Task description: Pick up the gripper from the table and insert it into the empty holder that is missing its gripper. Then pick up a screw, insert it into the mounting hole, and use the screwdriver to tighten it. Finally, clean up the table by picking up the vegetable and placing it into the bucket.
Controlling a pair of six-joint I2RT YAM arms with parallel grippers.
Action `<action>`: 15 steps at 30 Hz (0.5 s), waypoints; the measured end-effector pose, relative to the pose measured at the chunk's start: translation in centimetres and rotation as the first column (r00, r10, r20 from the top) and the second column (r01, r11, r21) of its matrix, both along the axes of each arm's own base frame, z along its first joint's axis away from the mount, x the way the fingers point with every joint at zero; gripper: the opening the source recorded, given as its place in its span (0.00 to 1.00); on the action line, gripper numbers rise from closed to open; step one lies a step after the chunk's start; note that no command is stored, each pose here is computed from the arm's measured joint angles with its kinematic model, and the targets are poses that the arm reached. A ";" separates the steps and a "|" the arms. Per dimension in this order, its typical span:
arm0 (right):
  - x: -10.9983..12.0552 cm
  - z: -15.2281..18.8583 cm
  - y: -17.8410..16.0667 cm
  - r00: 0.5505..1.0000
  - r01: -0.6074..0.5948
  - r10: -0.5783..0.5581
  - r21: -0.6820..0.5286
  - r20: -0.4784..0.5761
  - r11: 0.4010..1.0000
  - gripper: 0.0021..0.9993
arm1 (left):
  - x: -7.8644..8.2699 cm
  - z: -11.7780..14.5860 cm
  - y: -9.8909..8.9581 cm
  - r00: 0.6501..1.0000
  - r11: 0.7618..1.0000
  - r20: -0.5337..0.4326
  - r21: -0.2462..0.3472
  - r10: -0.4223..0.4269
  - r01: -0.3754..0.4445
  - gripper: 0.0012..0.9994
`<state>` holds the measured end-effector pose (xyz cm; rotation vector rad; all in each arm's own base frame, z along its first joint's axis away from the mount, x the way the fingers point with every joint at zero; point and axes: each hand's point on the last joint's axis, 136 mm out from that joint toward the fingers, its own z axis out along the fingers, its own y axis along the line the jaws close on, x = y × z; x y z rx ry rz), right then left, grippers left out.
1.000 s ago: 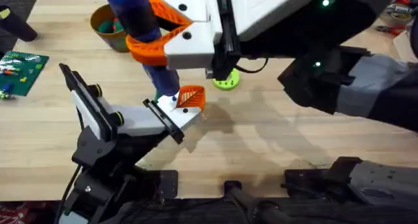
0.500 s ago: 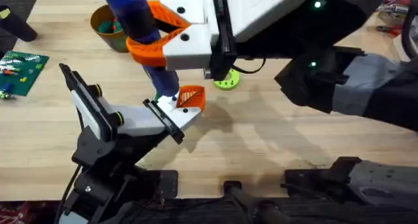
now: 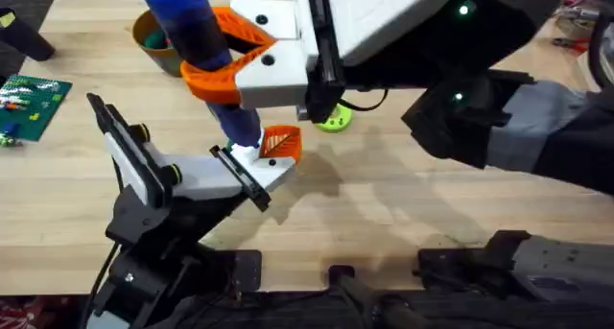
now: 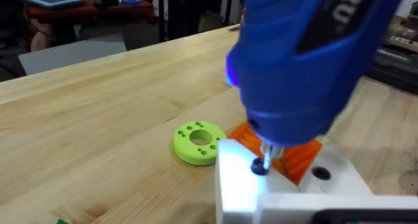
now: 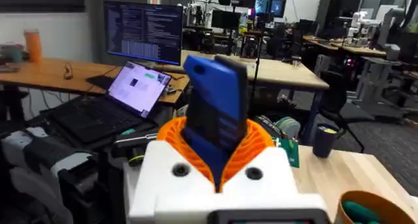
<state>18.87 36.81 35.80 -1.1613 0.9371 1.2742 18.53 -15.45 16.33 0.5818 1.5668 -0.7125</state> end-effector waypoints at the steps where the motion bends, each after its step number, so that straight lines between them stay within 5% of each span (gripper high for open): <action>1: 0.0 0.0 0.0 1.000 -0.001 0.001 -0.001 0.000 1.000 0.03 | 0.0 0.0 0.0 1.000 1.000 0.000 0.000 0.000 0.000 0.01; 15: 0.0 -0.2 0.0 1.000 0.000 0.000 -0.006 -0.006 1.000 0.03 | 0.0 0.0 0.0 1.000 1.000 0.000 0.000 0.000 0.000 0.01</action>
